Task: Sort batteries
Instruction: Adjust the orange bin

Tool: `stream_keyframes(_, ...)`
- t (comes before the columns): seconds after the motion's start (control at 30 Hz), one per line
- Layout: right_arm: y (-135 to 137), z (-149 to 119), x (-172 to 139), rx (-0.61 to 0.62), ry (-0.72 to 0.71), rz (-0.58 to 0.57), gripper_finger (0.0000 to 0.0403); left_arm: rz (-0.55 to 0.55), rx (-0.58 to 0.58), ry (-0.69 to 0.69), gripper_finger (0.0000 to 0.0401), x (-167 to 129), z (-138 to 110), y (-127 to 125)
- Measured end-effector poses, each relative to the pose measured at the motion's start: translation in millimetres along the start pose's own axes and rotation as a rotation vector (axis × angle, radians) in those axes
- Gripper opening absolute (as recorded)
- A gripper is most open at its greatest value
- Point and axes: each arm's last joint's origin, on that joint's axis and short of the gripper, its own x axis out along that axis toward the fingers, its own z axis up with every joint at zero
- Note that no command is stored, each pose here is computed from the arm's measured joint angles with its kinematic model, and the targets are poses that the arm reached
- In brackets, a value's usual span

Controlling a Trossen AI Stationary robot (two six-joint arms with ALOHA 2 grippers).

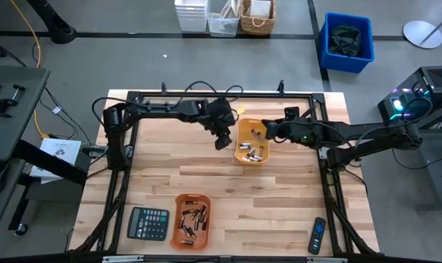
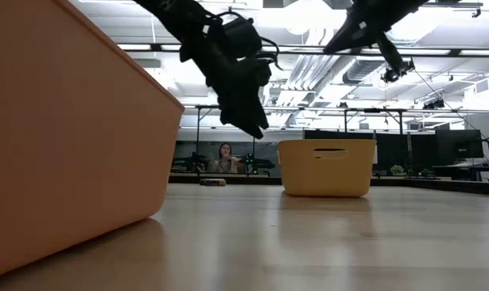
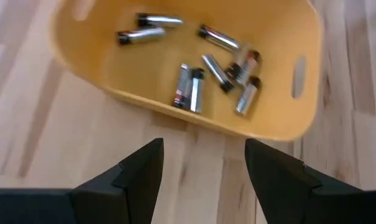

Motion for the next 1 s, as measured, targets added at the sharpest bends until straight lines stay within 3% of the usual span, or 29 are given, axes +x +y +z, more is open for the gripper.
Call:
stream_keyframes(0.07,-1.6,0.1,-1.4,-0.006,0.006,-0.01,0.0,-0.006,0.031,0.0,0.0218,5.7,-8.2,-2.8)
stream_keyframes(0.23,-3.9,-0.4,-2.6,-0.013,0.015,-0.027,0.0,-0.035,-0.053,0.02,0.0212,14.8,-37.0,-2.5)
stream_keyframes(0.43,-5.0,-0.9,-2.6,0.026,0.015,-0.04,0.0,-0.12,-0.011,-0.088,0.0156,-5.7,-63.4,-23.2)
stream_keyframes(0.53,-5.4,-0.9,-2.4,0.033,0.014,-0.044,0.0,-0.044,-0.05,-0.195,0.0105,-21.5,-69.9,-20.8)
stream_keyframes(0.67,-8.2,2.0,0.0,0.095,-0.018,-0.074,0.0,0.056,-0.194,-0.308,0.0015,-38.9,-64.3,4.1)
stream_keyframes(0.8,-12.1,6.4,3.9,0.147,-0.047,-0.104,0.0,0.136,-0.271,-0.205,0.0005,-37.2,-60.6,33.7)
stream_keyframes(0.87,-12.7,7.4,5.7,0.153,-0.053,-0.109,0.0,0.094,-0.216,-0.113,0.0002,-32.0,-62.4,34.1)
stream_keyframes(1.0,-13.7,8.2,6.7,0.167,-0.047,-0.111,0.0,-0.042,0.015,-0.066,0.0001,-24.8,-68.9,3.3)
